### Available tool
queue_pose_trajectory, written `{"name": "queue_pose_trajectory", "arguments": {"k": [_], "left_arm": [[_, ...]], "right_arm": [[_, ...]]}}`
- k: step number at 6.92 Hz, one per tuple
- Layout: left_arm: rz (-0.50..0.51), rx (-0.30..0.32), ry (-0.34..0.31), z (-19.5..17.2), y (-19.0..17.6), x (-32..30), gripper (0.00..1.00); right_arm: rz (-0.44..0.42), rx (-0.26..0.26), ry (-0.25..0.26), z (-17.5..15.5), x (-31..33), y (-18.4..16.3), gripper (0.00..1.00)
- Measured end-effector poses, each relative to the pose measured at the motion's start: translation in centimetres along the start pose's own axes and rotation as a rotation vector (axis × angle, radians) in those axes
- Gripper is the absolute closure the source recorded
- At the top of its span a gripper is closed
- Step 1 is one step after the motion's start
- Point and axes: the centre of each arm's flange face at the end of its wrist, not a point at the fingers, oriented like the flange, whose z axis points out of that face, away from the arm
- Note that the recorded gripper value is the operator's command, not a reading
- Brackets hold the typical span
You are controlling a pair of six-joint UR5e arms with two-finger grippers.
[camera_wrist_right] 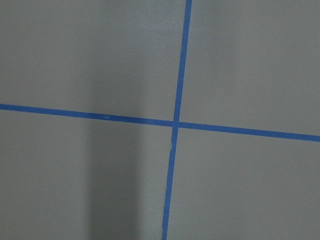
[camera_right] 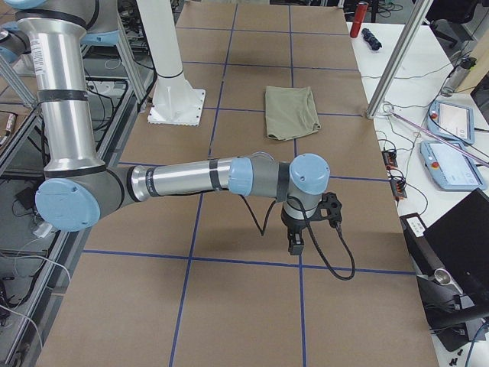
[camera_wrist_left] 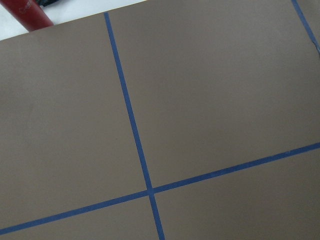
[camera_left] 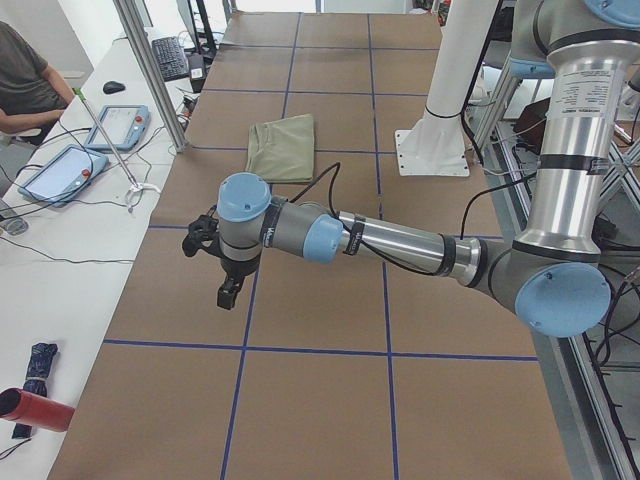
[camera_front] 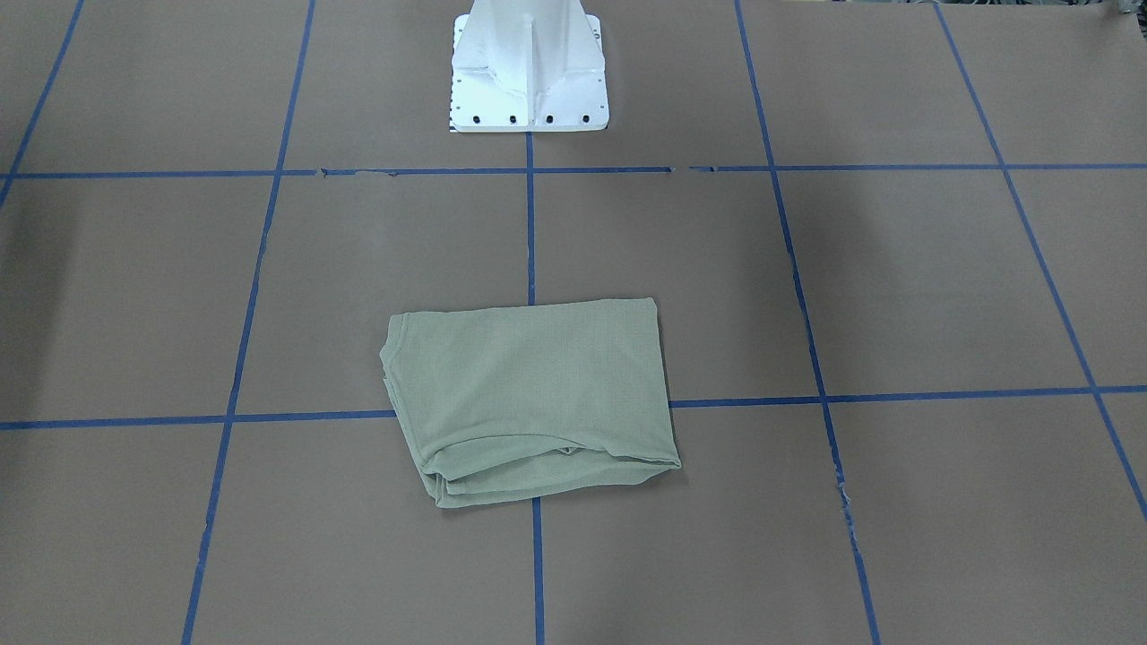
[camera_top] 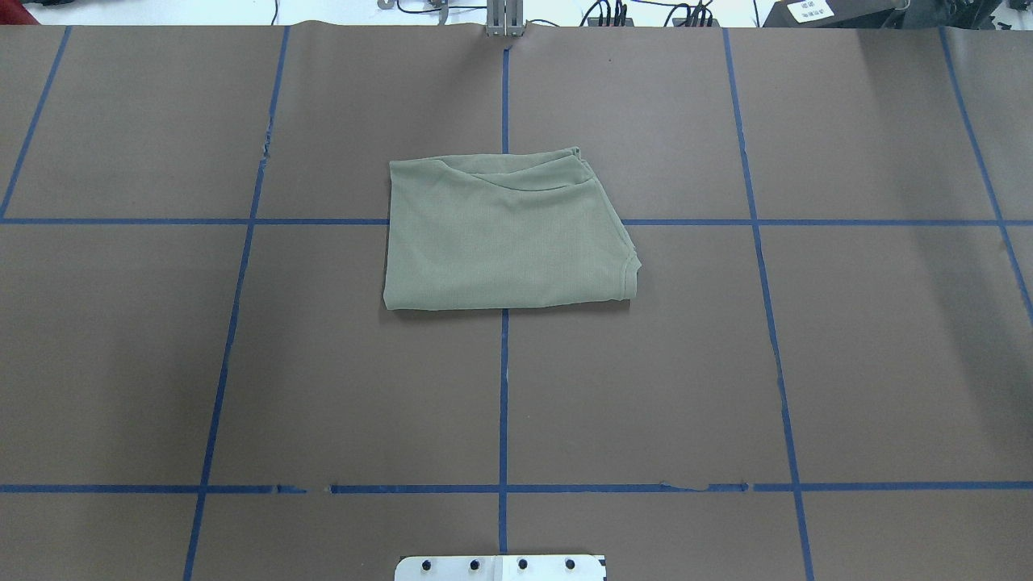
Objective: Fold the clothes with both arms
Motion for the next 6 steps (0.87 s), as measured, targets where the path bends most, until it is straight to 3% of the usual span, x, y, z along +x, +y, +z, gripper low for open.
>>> {"name": "queue_pose_trajectory", "arguments": {"k": [2, 6], "left_arm": [[-0.036, -0.032, 0.001, 1.0, 3.2, -0.9, 0.0], [-0.051, -0.035, 0.004, 1.0, 4.7, -1.1, 0.0]], "right_arm": [[0.003, -0.01, 0.009, 0.5, 0.2, 0.4, 0.0], [0.023, -0.038, 0.004, 2.0, 0.8, 0.4, 0.0]]}}
